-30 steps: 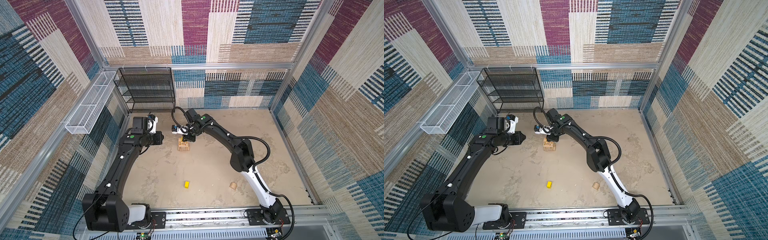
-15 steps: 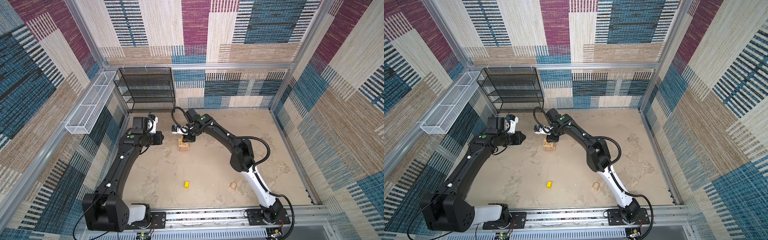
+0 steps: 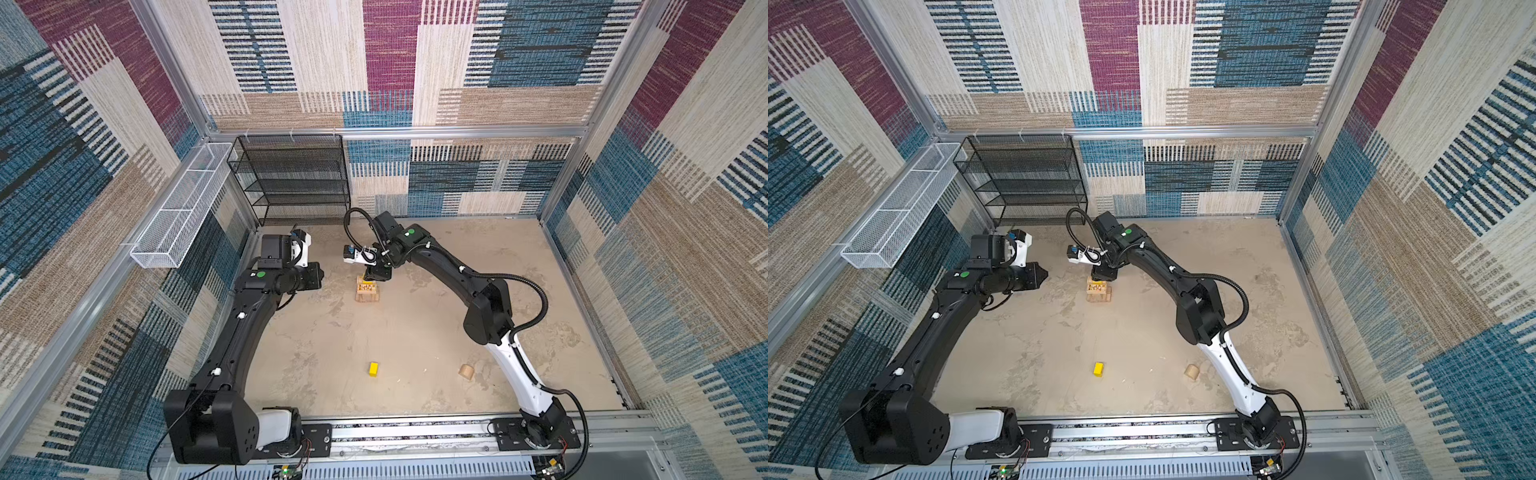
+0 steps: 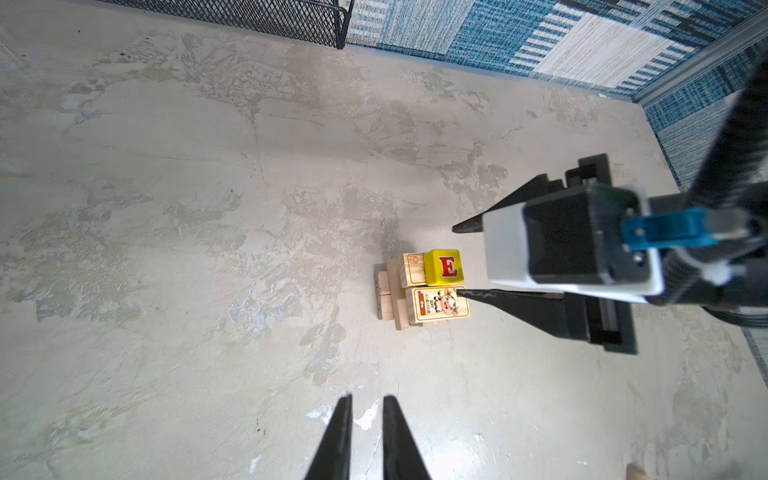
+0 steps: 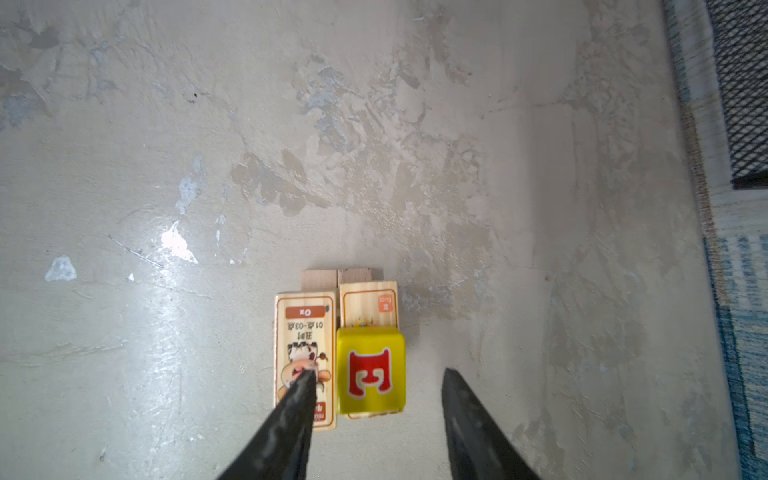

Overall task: Build the wood block tower
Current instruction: 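Raise the right gripper and swing it toward the yellow T cube nearer the robot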

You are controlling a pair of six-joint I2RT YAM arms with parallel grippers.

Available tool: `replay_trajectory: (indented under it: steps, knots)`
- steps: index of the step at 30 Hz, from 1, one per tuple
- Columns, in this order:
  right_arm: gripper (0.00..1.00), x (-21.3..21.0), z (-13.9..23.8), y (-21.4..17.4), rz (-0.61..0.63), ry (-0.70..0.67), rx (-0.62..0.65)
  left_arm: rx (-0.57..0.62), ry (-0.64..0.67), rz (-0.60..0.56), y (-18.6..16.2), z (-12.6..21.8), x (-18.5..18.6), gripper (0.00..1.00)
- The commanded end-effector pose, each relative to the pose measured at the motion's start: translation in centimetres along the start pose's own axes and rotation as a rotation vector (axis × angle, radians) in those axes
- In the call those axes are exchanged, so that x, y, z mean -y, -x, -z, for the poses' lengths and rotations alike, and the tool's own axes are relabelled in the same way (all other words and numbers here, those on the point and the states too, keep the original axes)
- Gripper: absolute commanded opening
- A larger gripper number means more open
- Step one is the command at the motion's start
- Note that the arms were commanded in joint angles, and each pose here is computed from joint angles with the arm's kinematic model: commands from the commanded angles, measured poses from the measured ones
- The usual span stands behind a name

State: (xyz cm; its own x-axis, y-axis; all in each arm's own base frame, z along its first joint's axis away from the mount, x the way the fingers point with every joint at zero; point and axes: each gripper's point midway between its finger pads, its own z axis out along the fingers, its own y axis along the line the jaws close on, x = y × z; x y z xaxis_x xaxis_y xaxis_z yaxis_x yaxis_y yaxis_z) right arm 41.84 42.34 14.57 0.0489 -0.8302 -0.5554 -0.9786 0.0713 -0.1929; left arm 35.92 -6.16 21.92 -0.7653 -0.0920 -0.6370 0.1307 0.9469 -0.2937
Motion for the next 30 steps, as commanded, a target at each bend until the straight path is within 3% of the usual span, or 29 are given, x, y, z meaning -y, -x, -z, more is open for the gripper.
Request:
replay_trajectory:
  steps: [1,8,13,15,18,23,30]
  knots:
    - [0.52,0.4,2.0,1.8,-0.006,-0.028,0.053,0.03,0.0,0.012,0.6,0.2,-0.1,0.19]
    - [0.55,0.1,5.9,3.6,-0.049,-0.055,0.111,0.044,0.002,0.01,0.5,0.8,0.0,0.18]
    - [0.54,-2.5,8.4,4.3,-0.097,-0.037,0.159,0.064,-0.005,-0.002,0.4,1.5,0.3,0.18]
    - [0.52,-4.9,8.8,4.4,-0.103,-0.009,0.176,0.069,-0.019,-0.009,0.3,1.9,0.7,0.19]
    - [0.52,-9.6,9.2,4.4,-0.1,0.01,0.217,0.062,-0.071,-0.019,0.1,2.2,1.8,0.28]
    - [0.54,-18.3,8.9,3.4,-0.132,0.097,0.307,0.013,-0.189,0.014,-0.8,2.6,4.4,0.3]
    - [0.55,-26.7,4.8,-1.4,-0.204,0.195,0.199,-0.148,-0.266,0.091,-5.9,2.1,5.7,0.37]
